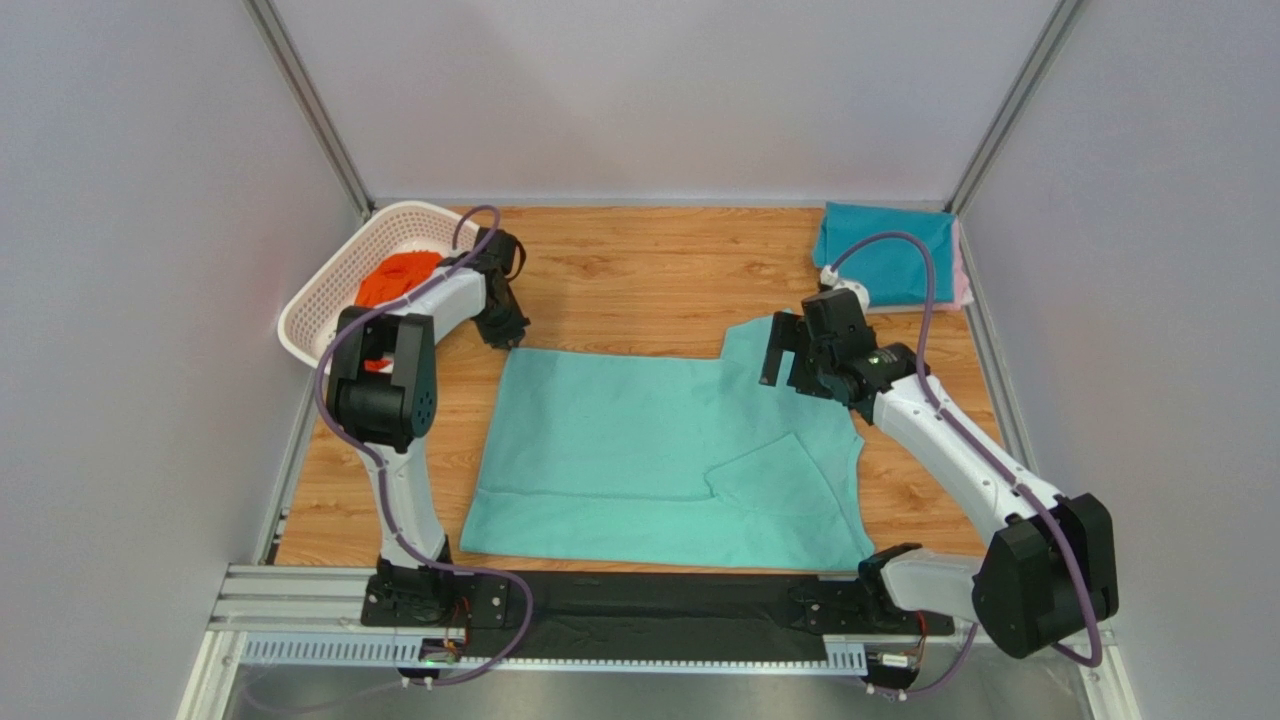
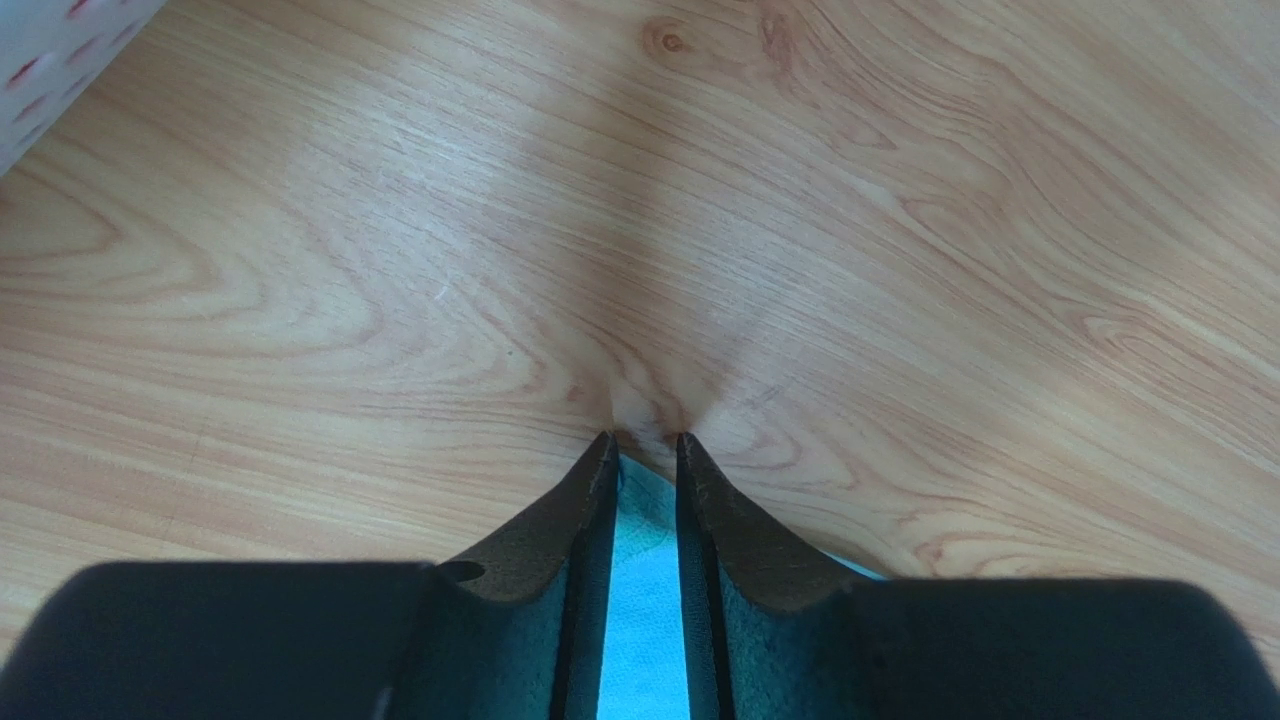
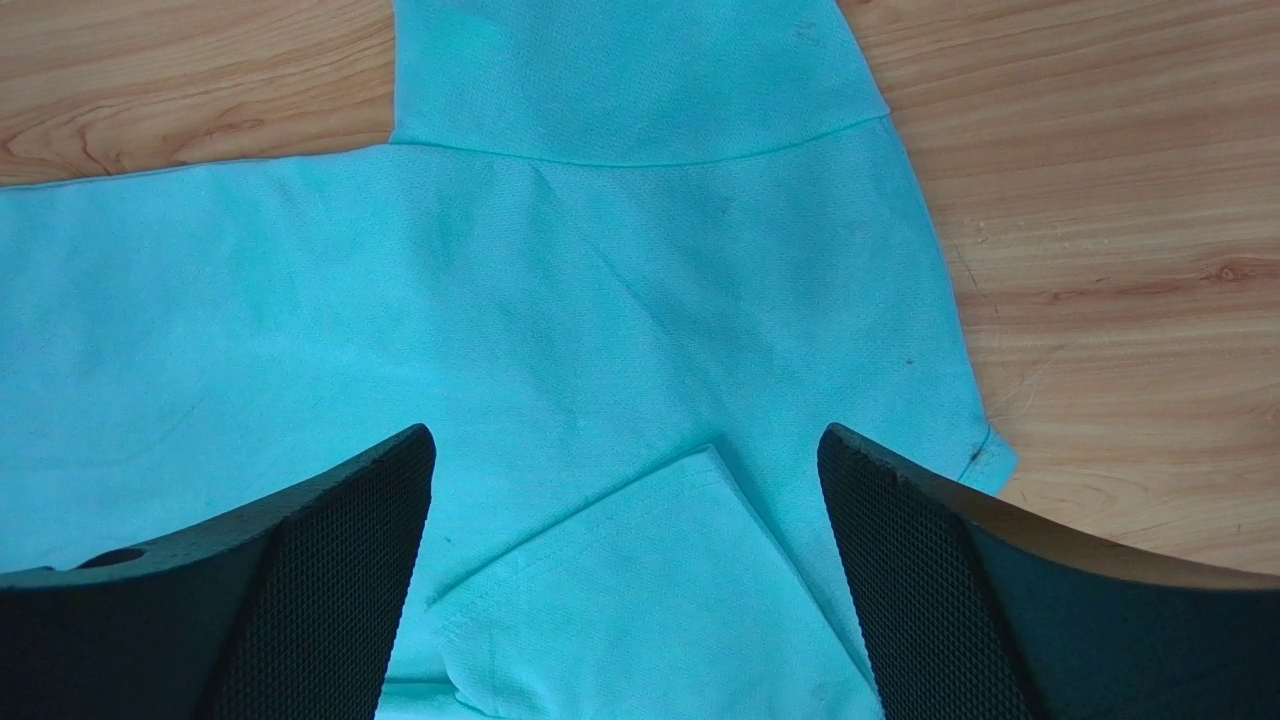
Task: Fold and stack the t-shirts
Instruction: Fold the tshirt
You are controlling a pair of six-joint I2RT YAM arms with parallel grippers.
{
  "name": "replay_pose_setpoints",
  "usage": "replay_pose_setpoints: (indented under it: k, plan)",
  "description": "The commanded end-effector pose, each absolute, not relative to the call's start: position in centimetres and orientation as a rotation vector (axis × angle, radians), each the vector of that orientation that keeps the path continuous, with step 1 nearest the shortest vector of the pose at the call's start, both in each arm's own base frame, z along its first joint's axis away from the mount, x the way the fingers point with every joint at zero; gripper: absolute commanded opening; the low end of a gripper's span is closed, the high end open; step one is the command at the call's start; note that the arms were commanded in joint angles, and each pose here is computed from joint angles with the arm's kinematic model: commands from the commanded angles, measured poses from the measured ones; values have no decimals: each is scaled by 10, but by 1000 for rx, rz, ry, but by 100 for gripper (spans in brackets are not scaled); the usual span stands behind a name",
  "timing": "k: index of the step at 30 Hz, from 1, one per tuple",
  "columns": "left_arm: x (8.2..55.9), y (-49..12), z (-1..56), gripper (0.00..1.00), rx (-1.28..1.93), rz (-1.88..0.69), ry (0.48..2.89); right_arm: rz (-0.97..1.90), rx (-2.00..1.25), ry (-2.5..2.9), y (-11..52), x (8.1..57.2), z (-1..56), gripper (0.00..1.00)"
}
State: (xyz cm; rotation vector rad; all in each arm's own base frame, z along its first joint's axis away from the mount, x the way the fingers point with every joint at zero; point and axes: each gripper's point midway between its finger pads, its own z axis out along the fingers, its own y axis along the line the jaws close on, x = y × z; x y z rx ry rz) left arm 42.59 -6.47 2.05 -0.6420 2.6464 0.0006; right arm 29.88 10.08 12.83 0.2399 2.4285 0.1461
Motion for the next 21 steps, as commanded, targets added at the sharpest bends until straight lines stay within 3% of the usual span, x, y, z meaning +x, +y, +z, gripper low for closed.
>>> replay_pose_setpoints:
  k: [1, 2, 3, 12, 17, 21]
  plan:
    - [427, -66, 17, 12, -652, -12, 2662, 172, 234, 2375, 101, 306, 139, 100]
    - [425, -67, 16, 2, -651, -15, 2668, 174, 231, 2375, 101, 306, 139, 100]
    - [423, -68, 15, 0, -649, -20, 2676, 175, 233, 2372, 101, 307, 140, 100]
    - [419, -73, 35, 0, -596, -87, 2656, 146, 283, 2374, 98, 331, 140, 100]
    - [418, -74, 50, 0, -566, -118, 2615, 131, 325, 2365, 93, 389, 146, 100]
    - [414, -72, 56, 0, -554, -114, 2602, 35, 342, 2376, 85, 437, 136, 93]
